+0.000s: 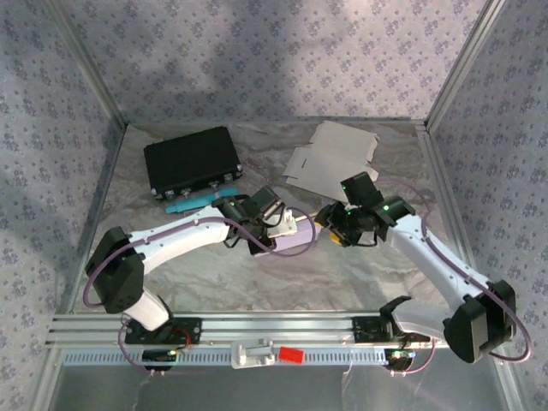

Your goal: Fold the paper box

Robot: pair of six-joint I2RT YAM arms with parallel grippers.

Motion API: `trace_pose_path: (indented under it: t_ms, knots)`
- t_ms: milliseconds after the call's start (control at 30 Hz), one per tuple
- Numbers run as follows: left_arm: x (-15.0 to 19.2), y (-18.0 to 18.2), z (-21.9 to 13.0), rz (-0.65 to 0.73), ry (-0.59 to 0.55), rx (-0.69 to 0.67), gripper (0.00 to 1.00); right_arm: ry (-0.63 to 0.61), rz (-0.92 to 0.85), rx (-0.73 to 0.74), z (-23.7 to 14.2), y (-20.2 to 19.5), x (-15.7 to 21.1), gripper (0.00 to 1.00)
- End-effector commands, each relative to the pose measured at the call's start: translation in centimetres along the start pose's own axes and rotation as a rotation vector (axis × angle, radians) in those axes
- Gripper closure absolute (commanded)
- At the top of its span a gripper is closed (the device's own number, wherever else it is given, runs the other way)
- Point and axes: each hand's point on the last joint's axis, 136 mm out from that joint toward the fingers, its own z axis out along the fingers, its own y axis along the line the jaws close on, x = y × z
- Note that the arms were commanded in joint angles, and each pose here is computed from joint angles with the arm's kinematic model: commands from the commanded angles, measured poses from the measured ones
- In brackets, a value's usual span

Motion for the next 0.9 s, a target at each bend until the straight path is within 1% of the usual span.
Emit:
trace_pose_path:
  t_ms: [0,100,167,267,367,433,500,600,667,733,767,800,867]
  knots:
    - [0.4,-0.5,0.2,-0.013,0.029,0.042,0.66,-0.058,-0.001,0.033,0.3,0.1,-1.3,0.45]
    - [0.4,-0.5,0.2,-0.014,0.027,0.039,0.65,-0.048,0.019,0.104,1.5,-1.4,-1.6,0.49]
    - [0.4,-0.4,0.3,-0.018,0.026,0.035,0.63,-0.014,0.039,0.183,2.2,-3.1,-1.2,0.57]
    - [0.3,-0.2,0.2,-0.024,0.025,0.023,0.6,0.017,0.043,0.239,2.5,-4.2,-0.6,0.65]
    - [0.3,0.0,0.3,-0.033,0.023,0.018,0.62,-0.009,0.018,0.196,1.9,-3.2,-0.8,0.64]
    - [0.3,0.1,0.3,-0.037,0.02,0.021,0.67,-0.025,-0.021,0.159,1.2,-1.9,-1.3,0.63]
    - [0.3,0.1,0.3,-0.041,0.017,0.025,0.72,-0.043,-0.095,0.13,0.3,-0.5,-1.9,0.64]
    - [0.3,0.1,0.2,-0.036,0.009,0.035,0.73,-0.1,-0.291,0.087,-1.9,1.4,-3.0,0.65]
    - [0.3,0.2,0.0,-0.034,0.0,0.045,0.74,-0.146,-0.457,0.066,-3.7,2.5,-3.6,0.65]
    - [0.3,0.1,-0.1,-0.03,-0.007,0.054,0.74,-0.206,-0.655,0.061,-4.9,3.0,-4.5,0.65]
    - [0.3,0.2,-0.1,-0.028,-0.009,0.056,0.74,-0.233,-0.78,0.034,-5.4,3.9,-4.7,0.66]
    - [0.3,0.2,-0.1,-0.026,-0.008,0.062,0.74,-0.242,-0.873,0.01,-5.6,4.4,-4.7,0.67]
    - [0.3,0.2,-0.2,-0.023,-0.012,0.068,0.74,-0.215,-1.027,0.004,-5.0,4.4,-4.6,0.72]
